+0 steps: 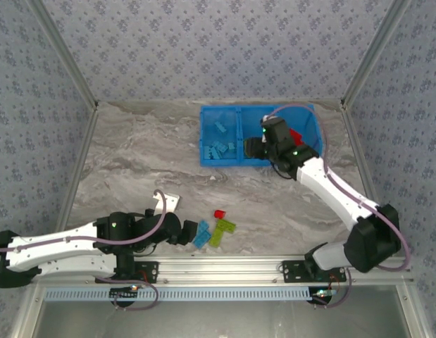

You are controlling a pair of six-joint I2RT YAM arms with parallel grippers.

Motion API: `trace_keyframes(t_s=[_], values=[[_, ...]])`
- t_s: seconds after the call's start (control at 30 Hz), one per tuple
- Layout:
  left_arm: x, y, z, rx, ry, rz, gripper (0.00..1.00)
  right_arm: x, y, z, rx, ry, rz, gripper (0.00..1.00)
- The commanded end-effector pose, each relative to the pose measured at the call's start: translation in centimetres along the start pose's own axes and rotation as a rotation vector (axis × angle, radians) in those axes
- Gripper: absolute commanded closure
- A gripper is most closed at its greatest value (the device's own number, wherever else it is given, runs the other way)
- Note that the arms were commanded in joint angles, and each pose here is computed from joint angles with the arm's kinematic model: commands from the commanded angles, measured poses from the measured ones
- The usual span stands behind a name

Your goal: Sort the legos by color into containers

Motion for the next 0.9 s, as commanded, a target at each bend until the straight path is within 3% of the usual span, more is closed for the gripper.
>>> trace_keyframes(t_s=[0.0,0.1,0.23,0.5,0.67,0.87], values=[[0.6,-0.4,-0.6,-0.015,0.000,-0.036,0.01,1.6,3.5,-2.6,-0.071,0.009,0.025,0.46],[0.6,-0.2,-0.7,-0.006,0.003,-0.035,0.01,2.7,6.3,-4.1,-0.091,0.031,0.084,0.38],[0.5,0.3,-0.7,0.005,0.007,-0.039,0.01,4.5,7.3,-4.6,-0.082,0.040,0.123,0.18],[0.7,1.1,-1.8,0.021,0.023,-0.032,0.01,5.2,1.5,-3.7,0.048,0.092,0.040,0.12],[1.4,2.5,-3.6,-0.002,-0.015,-0.035,0.01,1.7,-5.4,-0.8,0.279,0.154,-0.053,0.09],[2.4,5.6,-5.8,-0.045,-0.024,-0.034,0.01,-6.8,-11.0,1.4,0.362,0.157,-0.045,0.08]])
Point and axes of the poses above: each hand's point on the last joint's axis, 136 mm out from that joint toward the fingers, its own y axis out along the fingers, its own z axis along the line the jaws close on, x = y × z, the point moved 9 cm from there along -y, back along the fingers, and after that the axes turned 14 degrees about -y, right-handed, at the moved point
